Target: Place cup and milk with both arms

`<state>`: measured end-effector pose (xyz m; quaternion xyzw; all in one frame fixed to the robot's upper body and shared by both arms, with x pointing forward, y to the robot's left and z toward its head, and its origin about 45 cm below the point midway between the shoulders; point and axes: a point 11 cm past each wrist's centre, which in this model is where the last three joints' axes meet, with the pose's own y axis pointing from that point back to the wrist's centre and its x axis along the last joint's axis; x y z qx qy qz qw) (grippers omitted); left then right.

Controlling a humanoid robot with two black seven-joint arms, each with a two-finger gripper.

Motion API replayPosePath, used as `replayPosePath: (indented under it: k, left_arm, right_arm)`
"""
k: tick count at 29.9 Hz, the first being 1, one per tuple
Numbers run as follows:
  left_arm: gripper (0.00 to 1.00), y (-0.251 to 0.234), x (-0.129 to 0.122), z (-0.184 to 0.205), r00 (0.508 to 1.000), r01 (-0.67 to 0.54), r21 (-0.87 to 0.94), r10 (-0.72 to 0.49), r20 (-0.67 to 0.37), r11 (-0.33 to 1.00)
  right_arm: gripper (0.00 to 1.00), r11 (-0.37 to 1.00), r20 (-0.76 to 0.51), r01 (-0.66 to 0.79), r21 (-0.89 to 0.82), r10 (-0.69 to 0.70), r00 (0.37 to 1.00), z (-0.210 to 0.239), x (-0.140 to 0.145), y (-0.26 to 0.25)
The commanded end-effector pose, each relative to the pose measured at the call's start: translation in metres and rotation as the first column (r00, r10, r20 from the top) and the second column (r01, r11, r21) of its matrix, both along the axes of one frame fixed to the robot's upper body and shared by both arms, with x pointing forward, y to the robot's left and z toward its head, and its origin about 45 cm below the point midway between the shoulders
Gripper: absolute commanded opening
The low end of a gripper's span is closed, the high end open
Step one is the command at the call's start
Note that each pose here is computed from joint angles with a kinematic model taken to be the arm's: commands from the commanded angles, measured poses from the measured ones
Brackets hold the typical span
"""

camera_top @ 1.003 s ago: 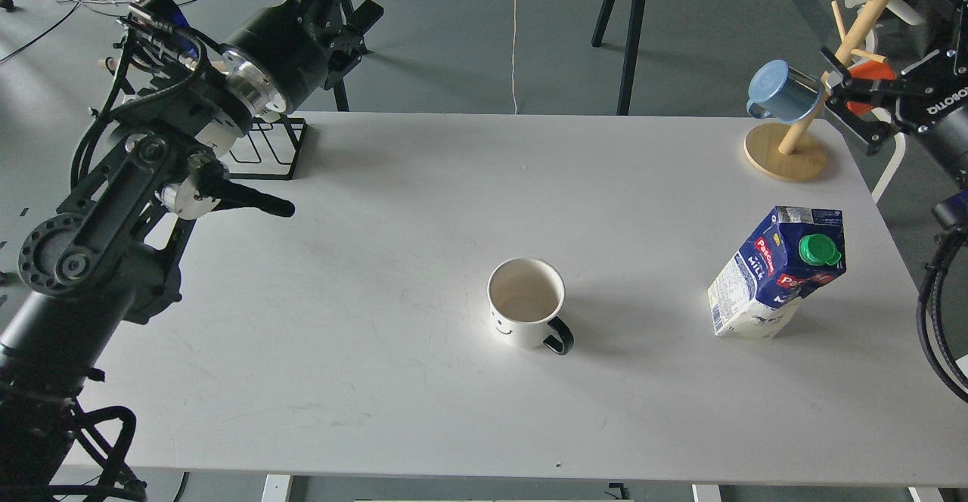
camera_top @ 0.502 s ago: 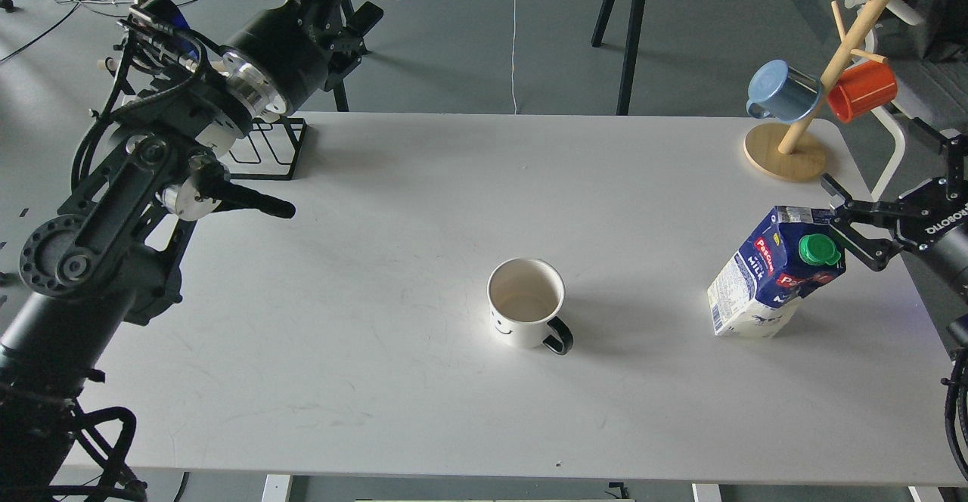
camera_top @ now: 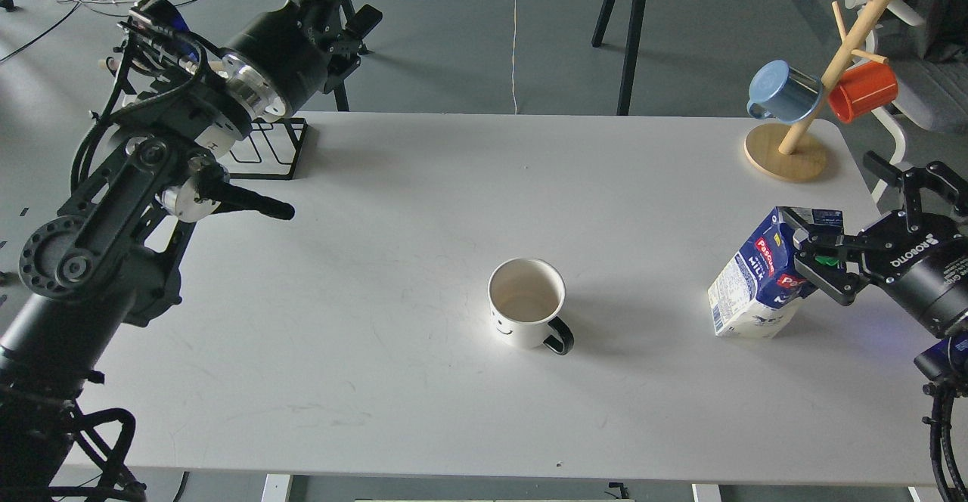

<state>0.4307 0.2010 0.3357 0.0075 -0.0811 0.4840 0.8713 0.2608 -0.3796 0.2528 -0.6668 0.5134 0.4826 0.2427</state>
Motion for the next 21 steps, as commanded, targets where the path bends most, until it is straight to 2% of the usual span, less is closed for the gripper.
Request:
replayPosePath:
  k: [1, 13, 21]
  left_arm:
    - [1.0, 0.0, 0.0, 0.0, 1.0, 0.0, 0.0, 0.0, 0.0, 1.0]
    - [1.0, -0.002, 0.0, -0.002, 1.0, 0.003, 0.001, -0.003, -0.006, 1.0]
    - [1.0, -0.004, -0.001, -0.004, 1.0, 0.009, 0.006, -0.009, -0.011, 1.0]
  right_arm:
    - [0.99, 1.0, -0.034, 0.004, -0.003, -0.004, 0.999, -0.01, -0.009, -0.002]
    - [0.99, 1.0, -0.076, 0.009, -0.008, -0.01, 0.997, -0.021, -0.02, -0.005]
    - [0.99, 1.0, -0.026, 0.013, 0.007, -0.013, 1.0, -0.01, -0.009, -0.002]
